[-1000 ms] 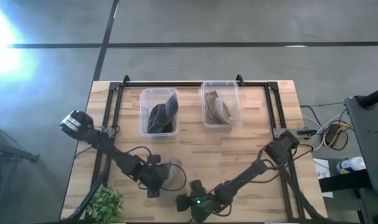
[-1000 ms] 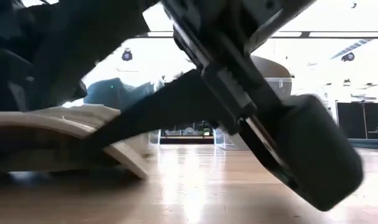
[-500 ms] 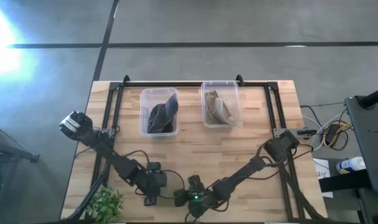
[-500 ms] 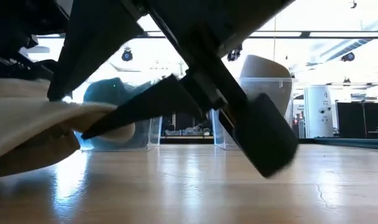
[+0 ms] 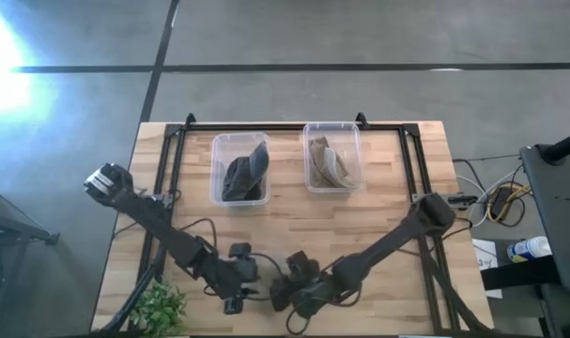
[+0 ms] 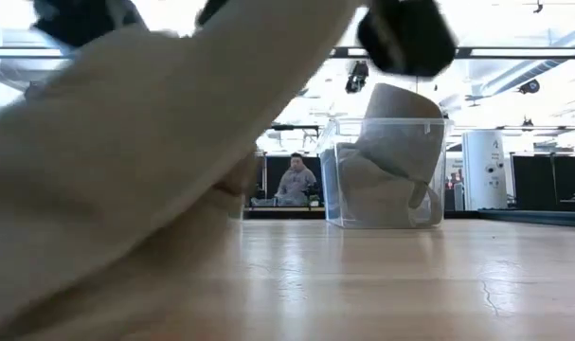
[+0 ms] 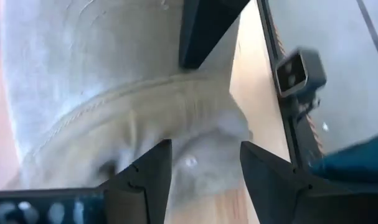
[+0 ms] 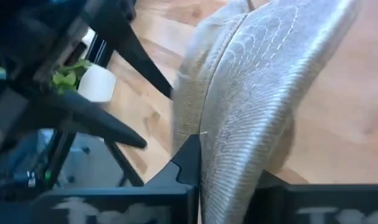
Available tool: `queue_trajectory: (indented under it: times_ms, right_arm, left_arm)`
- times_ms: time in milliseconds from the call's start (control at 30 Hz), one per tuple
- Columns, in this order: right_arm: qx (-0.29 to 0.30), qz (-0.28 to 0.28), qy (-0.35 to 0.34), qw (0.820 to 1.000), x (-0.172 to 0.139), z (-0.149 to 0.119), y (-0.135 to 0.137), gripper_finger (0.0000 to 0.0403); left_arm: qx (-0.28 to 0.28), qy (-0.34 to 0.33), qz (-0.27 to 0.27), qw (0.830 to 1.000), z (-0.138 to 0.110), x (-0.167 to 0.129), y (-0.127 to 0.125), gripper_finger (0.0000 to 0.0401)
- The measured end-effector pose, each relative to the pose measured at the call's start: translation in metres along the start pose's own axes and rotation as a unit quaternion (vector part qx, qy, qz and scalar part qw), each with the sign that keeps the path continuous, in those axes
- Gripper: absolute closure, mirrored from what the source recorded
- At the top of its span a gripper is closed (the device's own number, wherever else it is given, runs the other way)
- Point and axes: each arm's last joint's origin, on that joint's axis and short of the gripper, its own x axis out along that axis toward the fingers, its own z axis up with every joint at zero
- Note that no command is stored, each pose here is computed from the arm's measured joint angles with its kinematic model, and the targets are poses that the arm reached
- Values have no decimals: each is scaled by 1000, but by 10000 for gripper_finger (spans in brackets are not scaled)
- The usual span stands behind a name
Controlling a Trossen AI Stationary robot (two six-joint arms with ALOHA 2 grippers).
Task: Pick & Place hat
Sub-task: Put the brown cap into the right transparent bin
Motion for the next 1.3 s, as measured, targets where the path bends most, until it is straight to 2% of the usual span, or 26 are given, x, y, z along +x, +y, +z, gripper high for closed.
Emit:
queue_trajectory:
  times_ms: [167,300,367,467,600,733,833,933,1000,1067,1167,1233,1300]
  right_arm:
    - [-56,-55,-12,997,-54,16,0,388]
    - [-95,-73,-89,989,-114,39,0,389]
    - [-137,-73,-152,976,-141,52,0,389]
    - [-211,-70,-254,941,-176,75,4,389]
    - [-290,-110,-369,876,-212,107,5,389]
    - [-355,-200,-418,812,-226,143,0,390]
    - [-369,-260,-419,788,-226,173,-9,390]
    - [-369,-314,-395,781,-219,204,-24,390]
    - [-359,-347,-366,785,-212,222,-38,390]
    - [-330,-376,-321,804,-203,239,-55,390]
    - [-251,-414,-204,851,-190,255,-82,390]
    - [-234,-428,-143,861,-178,256,-92,390]
    - [-255,-411,-123,867,-162,253,-90,390]
  left_arm:
    - [-25,-50,35,998,22,-43,0,218]
    - [-57,-119,59,989,36,-89,1,218]
    - [-69,-160,57,983,40,-111,1,218]
    - [-83,-205,56,974,43,-136,3,218]
    - [-91,-234,67,966,40,-152,8,218]
    - [-92,-240,78,963,38,-152,10,218]
    - [-86,-232,84,965,35,-147,10,218]
    - [-90,-227,87,966,32,-143,11,218]
    - [-98,-226,85,965,31,-142,11,218]
    - [-100,-223,86,966,29,-141,11,218]
    - [-107,-209,95,967,25,-139,13,218]
    - [-121,-197,103,967,21,-139,15,218]
    - [-128,-189,115,967,19,-138,17,218]
